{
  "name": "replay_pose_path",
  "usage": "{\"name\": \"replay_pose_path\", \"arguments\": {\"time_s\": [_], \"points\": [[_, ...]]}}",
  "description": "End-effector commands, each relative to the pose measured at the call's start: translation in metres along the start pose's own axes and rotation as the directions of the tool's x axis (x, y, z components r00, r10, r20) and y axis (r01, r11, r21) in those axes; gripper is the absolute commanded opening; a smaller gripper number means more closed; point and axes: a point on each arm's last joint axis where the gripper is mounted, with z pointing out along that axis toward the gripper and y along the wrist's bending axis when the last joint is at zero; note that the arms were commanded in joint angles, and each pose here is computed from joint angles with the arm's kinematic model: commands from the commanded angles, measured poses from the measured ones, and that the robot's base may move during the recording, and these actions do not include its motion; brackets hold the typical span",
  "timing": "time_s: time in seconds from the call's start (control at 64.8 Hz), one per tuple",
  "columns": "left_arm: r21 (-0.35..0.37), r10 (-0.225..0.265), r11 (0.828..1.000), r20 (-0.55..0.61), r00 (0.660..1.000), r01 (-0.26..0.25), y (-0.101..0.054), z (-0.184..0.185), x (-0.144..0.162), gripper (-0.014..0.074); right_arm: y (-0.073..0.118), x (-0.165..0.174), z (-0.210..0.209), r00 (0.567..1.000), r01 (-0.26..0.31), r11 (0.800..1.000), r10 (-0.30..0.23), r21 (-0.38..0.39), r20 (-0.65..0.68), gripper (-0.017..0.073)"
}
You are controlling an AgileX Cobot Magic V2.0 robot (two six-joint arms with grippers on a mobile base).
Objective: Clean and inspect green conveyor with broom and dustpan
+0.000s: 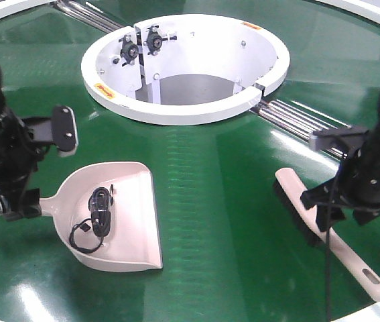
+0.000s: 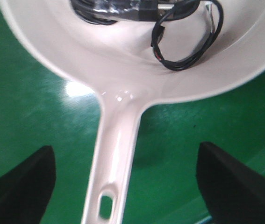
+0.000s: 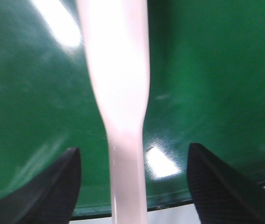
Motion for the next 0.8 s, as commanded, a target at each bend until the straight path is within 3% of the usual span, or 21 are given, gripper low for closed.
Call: {"name": "replay_pose_path", "arguments": {"time_s": [0.0, 0.093, 0.247, 0.324, 0.37, 0.494, 0.555, 0.617, 0.74, 0.787], "points": [[-0.125, -0.016, 0.992, 0.086, 0.996, 0.026, -0.009, -0.047, 0.006, 0.0529, -0.002, 0.009, -0.042, 0.985, 0.007, 1.0, -0.009, 0.014, 0.174, 0.0475], [-0.212, -0.01, 0.977, 0.14, 0.99, 0.04, -0.017, -0.072, 0.013, 0.05, -0.001, 0.02, -0.068, 0.957, 0.005, 1.0, -0.01, 0.018, 0.291, 0.0475], [-0.34, -0.002, 0.937, 0.238, 0.971, 0.085, -0.037, -0.115, 0.026, 0.0447, 0.001, 0.045, -0.117, 0.848, 0.001, 1.0, -0.01, 0.018, 0.53, 0.0475], [-0.334, -0.072, 0.924, 0.33, 0.941, 0.188, -0.05, -0.132, 0.031, 0.0422, 0.002, 0.059, -0.139, 0.773, 0.0, 1.0, -0.008, 0.012, 0.634, 0.0475], [-0.335, -0.121, 0.906, 0.383, 0.916, 0.26, -0.057, -0.142, 0.035, 0.041, 0.003, 0.067, -0.15, 0.73, 0.0, 1.0, -0.002, 0.003, 0.683, 0.0475], [-0.292, -0.27, 0.824, 0.551, 0.789, 0.486, -0.073, -0.168, 0.044, 0.0379, 0.008, 0.096, -0.172, 0.617, 0.032, 0.999, -0.007, -0.016, 0.787, 0.0475], [-0.301, -0.278, 0.779, 0.621, 0.733, 0.551, -0.08, -0.181, 0.049, 0.0367, 0.01, 0.111, -0.171, 0.57, 0.058, 0.998, -0.022, -0.013, 0.821, 0.0475], [-0.32, -0.253, 0.748, 0.674, 0.695, 0.582, -0.085, -0.192, 0.053, 0.0358, 0.011, 0.124, -0.168, 0.512, 0.07, 0.998, -0.04, 0.004, 0.858, 0.0475], [-0.228, -0.308, 0.69, 0.766, 0.564, 0.687, -0.103, -0.208, 0.063, 0.034, 0.011, 0.157, -0.157, 0.364, 0.066, 0.997, -0.06, 0.038, 0.929, 0.0475], [-0.203, -0.303, 0.674, 0.801, 0.516, 0.711, -0.112, -0.214, 0.068, 0.0333, 0.011, 0.168, -0.149, 0.325, 0.058, 0.997, -0.058, 0.041, 0.944, 0.0475]]}}
